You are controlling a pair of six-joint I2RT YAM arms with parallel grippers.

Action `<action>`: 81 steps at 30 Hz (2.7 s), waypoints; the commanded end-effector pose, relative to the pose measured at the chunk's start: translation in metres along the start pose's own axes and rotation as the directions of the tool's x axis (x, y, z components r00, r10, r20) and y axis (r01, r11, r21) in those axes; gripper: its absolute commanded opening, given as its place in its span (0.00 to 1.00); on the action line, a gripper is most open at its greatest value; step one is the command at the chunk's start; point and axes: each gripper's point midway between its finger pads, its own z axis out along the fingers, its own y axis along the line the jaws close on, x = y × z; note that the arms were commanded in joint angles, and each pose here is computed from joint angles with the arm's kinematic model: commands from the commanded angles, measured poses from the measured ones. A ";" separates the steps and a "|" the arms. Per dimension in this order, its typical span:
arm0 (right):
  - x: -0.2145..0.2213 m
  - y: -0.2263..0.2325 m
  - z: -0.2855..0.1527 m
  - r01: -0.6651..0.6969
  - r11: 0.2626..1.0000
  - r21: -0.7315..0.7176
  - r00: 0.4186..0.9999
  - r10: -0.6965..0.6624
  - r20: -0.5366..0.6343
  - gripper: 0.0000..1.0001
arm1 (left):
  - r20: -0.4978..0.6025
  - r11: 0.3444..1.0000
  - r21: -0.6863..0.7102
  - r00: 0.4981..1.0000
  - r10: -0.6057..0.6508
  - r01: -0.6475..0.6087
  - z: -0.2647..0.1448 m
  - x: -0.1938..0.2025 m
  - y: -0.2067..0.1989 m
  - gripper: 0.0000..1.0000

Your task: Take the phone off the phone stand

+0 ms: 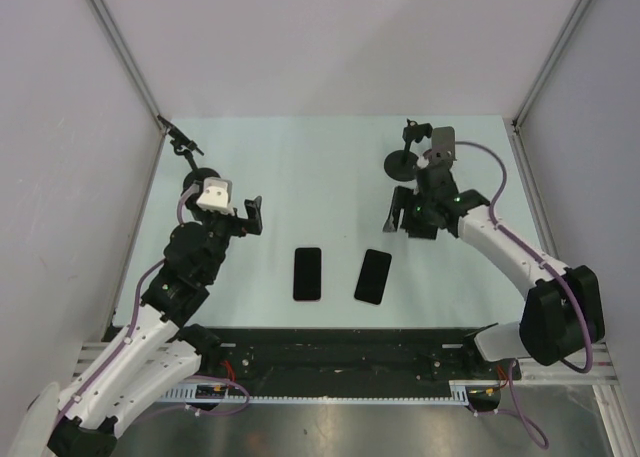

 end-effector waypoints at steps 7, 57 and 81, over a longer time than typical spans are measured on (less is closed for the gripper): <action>0.100 0.004 0.046 -0.131 0.991 0.013 0.969 0.131 -0.209 0.63 | 0.047 1.000 0.027 0.999 -0.001 -0.001 -0.003 -0.011 -0.005 1.00; 0.128 0.070 0.119 -0.143 0.981 -0.131 0.911 0.079 -0.405 0.38 | 0.046 1.000 0.027 0.999 0.015 -0.016 -0.004 -0.009 -0.004 1.00; 0.203 0.028 0.047 0.308 0.911 -0.273 0.756 -0.409 -0.511 0.52 | 0.045 0.999 0.035 0.999 0.011 -0.012 -0.004 -0.009 -0.006 1.00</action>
